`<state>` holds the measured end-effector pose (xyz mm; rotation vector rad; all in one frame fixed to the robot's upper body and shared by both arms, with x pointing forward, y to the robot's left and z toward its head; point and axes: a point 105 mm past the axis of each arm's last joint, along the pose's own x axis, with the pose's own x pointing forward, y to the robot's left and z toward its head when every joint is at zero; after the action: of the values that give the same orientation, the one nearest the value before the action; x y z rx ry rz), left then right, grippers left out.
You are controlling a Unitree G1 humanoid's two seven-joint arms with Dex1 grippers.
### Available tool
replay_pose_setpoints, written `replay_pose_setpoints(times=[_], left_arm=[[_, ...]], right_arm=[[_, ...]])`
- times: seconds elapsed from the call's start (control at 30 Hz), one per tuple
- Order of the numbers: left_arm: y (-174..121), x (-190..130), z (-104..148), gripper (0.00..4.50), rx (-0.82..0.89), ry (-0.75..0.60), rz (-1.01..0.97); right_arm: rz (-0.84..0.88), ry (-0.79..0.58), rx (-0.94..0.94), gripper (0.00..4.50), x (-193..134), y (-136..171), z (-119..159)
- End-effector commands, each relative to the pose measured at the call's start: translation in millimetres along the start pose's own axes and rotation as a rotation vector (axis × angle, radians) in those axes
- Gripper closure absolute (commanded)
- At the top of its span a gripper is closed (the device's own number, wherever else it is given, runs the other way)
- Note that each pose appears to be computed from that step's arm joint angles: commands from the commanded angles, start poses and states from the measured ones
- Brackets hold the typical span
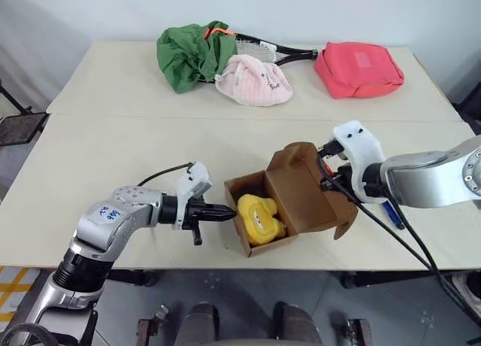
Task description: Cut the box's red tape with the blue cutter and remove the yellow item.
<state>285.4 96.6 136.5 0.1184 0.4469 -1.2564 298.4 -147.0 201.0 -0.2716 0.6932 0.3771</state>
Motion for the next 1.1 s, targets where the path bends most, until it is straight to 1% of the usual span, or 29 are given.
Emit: replay_pose_setpoints(times=[0.03, 0.07, 0.17, 0.4, 0.47, 0.5, 0.53, 0.57, 0.6, 0.67, 0.73, 0.87, 0.93, 1.0, 1.03, 1.07, 1.1], left_arm=[[-3, 1, 1, 4.50, 0.011, -0.008, -0.008], [-3, 1, 0, 4.50, 0.013, -0.008, -0.008], [-2, 3, 2, 4.50, 0.020, -0.016, -0.003], [0, 3, 8, 4.50, 0.039, -0.026, 0.000], [0, 2, 9, 4.50, 0.042, -0.024, 0.001], [1, 2, 9, 4.50, 0.044, -0.024, 0.003], [1, 1, 10, 4.50, 0.045, -0.023, 0.004], [1, 0, 9, 4.50, 0.047, -0.019, 0.006], [2, -1, 9, 4.50, 0.049, -0.017, 0.007], [3, -4, 9, 4.50, 0.052, -0.011, 0.015], [4, -6, 9, 4.50, 0.053, -0.007, 0.018], [8, -17, 9, 4.50, 0.074, -0.004, 0.032], [12, -25, 14, 4.50, 0.111, -0.034, 0.047], [17, -45, 27, 4.50, 0.144, -0.145, 0.067], [20, -58, 29, 4.31, 0.162, -0.181, 0.089], [23, -69, 25, 4.09, 0.174, -0.174, 0.107], [26, -82, 15, 3.92, 0.184, -0.140, 0.129]], right_arm=[[0.063, -0.027, -0.026, 4.42, -3, 17, 1], [0.063, -0.029, -0.021, 4.42, -3, 17, 1], [0.062, -0.046, 0.003, 3.80, -4, 14, 5], [0.094, -0.121, 0.056, 1.50, -15, 6, 24], [0.105, -0.136, 0.054, 0.84, -22, 2, 26], [0.118, -0.172, 0.052, 0.49, -28, 0, 31], [0.129, -0.198, 0.048, 0.20, -33, -1, 35], [0.119, -0.213, 0.050, 0.04, -37, -8, 36], [0.101, -0.247, 0.046, 0.04, -41, -14, 39], [0.053, -0.369, 0.011, 0.04, -52, -28, 48], [0.055, -0.457, -0.004, 0.04, -61, -35, 51], [0.133, -0.577, -0.075, 0.04, -74, -43, 30], [0.191, -0.665, -0.102, 0.04, -82, -44, 25], [0.287, -0.839, -0.100, 0.04, -101, -43, 28], [0.349, -0.914, -0.114, 0.01, -111, -40, 28], [0.398, -0.948, -0.122, 0.00, -116, -37, 26], [0.443, -0.971, -0.165, 0.00, -119, -32, 24]])
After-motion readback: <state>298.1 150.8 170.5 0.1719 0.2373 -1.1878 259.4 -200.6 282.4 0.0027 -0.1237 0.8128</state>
